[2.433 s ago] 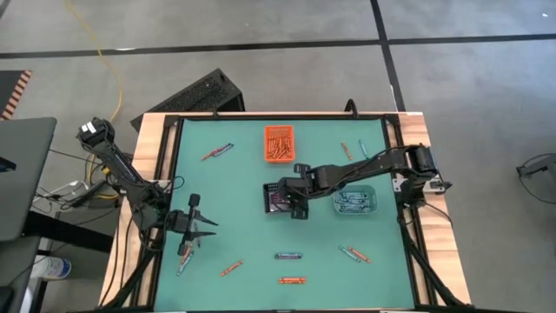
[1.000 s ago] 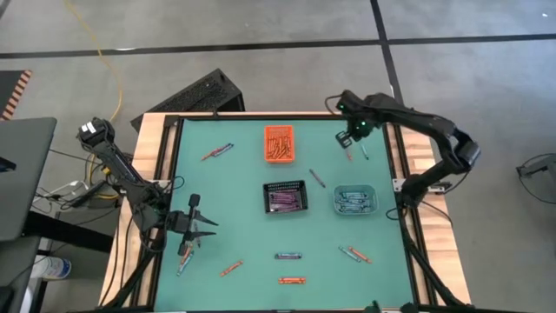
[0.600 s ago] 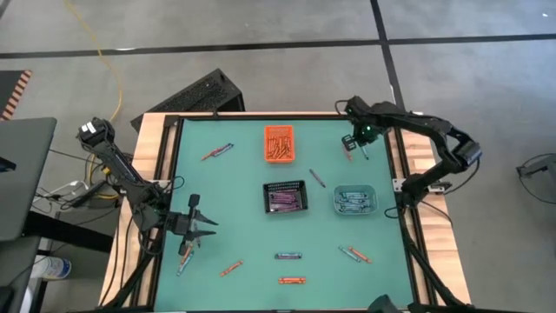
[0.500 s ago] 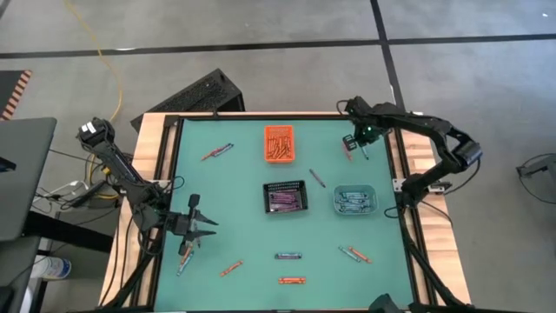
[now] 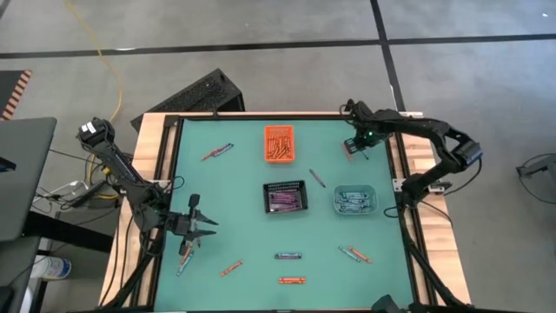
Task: Sort crayons
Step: Put the blue crayon into the green bin
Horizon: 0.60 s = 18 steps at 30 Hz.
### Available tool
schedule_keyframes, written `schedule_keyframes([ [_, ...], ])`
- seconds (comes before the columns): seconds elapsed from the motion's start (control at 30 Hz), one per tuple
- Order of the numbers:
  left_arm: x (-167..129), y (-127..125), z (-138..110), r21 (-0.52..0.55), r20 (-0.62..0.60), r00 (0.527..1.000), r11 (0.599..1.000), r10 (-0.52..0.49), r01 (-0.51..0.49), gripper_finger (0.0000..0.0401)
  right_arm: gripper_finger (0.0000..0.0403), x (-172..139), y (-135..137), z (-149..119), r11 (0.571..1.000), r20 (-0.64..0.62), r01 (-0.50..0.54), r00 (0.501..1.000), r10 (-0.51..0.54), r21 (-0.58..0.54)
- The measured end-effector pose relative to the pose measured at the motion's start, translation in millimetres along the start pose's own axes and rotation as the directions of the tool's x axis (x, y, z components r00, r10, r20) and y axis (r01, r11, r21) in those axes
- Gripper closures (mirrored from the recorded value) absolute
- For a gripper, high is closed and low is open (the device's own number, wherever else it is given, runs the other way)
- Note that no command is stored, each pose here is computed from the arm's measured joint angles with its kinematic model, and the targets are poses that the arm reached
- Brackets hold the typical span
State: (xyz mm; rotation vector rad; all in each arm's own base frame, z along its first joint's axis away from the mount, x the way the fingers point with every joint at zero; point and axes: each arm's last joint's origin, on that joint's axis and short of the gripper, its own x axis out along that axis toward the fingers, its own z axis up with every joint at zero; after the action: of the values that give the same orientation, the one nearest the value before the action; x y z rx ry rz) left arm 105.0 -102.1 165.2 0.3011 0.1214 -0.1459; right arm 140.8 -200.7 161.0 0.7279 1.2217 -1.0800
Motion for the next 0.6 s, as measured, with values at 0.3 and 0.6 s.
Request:
schedule_keyframes([
  [0.3,0.0,0.0,0.3,-0.007,0.002,1.000,1.000,0.000,0.000,0.0295,0.0265,4.6,3.7,-0.4,1.000,-0.017,0.005,1.000,-0.006,-0.017],
  [0.6,0.0,0.1,0.5,-0.015,0.004,1.000,1.000,0.000,0.000,0.0295,0.0273,24.3,24.1,-6.6,0.976,-0.077,0.158,0.982,-0.171,-0.152],
])
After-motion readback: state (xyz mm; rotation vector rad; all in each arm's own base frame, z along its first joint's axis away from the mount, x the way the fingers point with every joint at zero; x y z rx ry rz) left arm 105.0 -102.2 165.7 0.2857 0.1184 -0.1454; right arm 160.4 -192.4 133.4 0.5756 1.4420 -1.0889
